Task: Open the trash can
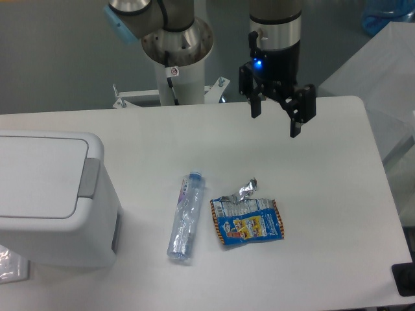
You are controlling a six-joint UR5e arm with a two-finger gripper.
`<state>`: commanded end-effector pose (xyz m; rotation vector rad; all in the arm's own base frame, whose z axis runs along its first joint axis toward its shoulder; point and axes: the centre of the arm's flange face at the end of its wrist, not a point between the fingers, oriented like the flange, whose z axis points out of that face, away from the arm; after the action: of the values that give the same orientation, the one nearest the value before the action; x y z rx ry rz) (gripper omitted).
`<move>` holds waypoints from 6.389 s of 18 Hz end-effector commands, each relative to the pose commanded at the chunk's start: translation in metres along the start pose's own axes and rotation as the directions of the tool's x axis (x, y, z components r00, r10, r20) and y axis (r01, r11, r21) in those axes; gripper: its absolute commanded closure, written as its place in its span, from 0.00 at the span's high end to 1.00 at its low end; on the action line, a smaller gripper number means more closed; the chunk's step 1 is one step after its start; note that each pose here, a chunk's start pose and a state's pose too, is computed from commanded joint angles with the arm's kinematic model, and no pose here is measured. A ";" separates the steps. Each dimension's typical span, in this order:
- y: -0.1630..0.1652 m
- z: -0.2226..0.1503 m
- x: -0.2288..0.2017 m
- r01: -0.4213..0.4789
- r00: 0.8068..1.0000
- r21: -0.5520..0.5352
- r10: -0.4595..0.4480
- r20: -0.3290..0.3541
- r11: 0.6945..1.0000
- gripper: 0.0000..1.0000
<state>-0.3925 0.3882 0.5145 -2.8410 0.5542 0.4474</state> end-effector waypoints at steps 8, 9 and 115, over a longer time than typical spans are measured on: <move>-0.008 -0.003 -0.005 0.072 0.997 0.066 -0.072 -0.006 0.995 1.00; -0.008 -0.003 -0.005 0.091 0.996 0.066 -0.090 -0.007 0.994 1.00; -0.181 0.007 0.026 0.696 0.698 0.236 -0.716 0.002 0.678 1.00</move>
<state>-0.2995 0.5457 0.5264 -2.5231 -0.5078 0.3315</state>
